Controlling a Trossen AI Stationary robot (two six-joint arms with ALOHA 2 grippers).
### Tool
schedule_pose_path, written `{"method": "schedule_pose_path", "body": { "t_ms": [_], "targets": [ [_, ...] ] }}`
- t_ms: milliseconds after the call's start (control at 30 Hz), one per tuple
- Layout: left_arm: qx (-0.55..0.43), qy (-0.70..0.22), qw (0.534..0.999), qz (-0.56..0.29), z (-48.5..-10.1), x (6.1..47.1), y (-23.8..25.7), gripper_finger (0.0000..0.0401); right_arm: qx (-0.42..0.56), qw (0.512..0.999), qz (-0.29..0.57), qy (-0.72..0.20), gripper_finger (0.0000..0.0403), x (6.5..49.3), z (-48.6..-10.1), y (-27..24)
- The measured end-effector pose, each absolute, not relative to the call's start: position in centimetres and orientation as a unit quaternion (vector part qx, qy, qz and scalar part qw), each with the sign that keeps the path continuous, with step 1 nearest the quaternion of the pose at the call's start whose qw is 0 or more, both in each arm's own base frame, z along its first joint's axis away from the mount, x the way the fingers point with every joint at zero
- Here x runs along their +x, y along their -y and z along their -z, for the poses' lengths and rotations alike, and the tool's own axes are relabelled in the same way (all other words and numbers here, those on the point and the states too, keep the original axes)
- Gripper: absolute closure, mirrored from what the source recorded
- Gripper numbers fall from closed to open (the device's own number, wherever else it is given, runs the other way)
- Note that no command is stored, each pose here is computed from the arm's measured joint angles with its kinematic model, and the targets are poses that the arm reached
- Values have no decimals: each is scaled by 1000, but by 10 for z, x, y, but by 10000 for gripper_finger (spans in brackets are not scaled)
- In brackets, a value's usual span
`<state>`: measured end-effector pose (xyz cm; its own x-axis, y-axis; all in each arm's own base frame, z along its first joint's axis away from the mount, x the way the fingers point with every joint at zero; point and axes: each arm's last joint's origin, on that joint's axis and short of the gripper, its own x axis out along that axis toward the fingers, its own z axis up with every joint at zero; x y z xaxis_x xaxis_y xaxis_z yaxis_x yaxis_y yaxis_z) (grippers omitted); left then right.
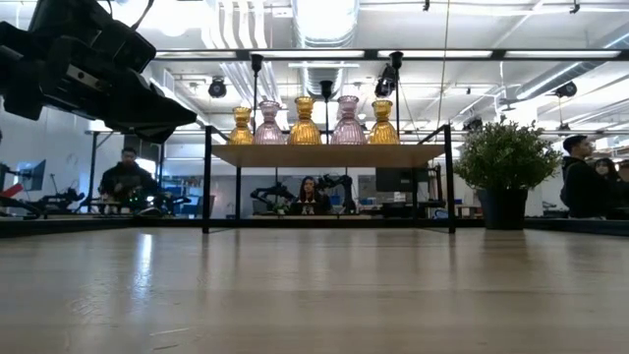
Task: Pick & Place candle stick holders
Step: Put the pink candle holder on the shelf
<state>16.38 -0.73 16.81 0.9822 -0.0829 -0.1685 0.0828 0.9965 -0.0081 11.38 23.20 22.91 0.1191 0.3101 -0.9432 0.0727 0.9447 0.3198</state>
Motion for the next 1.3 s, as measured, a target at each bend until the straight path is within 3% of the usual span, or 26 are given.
{"method": "schedule_pose_path", "body": {
  "t_ms": [867,1300],
  "targets": [
    [0,-85,996,36,-168,164,7,389,170,726,-72,-662,266,117,-214,-228],
    [10,-84,993,-81,-168,164,0,389,186,726,-71,-658,281,117,-202,-226]
  ]
}}
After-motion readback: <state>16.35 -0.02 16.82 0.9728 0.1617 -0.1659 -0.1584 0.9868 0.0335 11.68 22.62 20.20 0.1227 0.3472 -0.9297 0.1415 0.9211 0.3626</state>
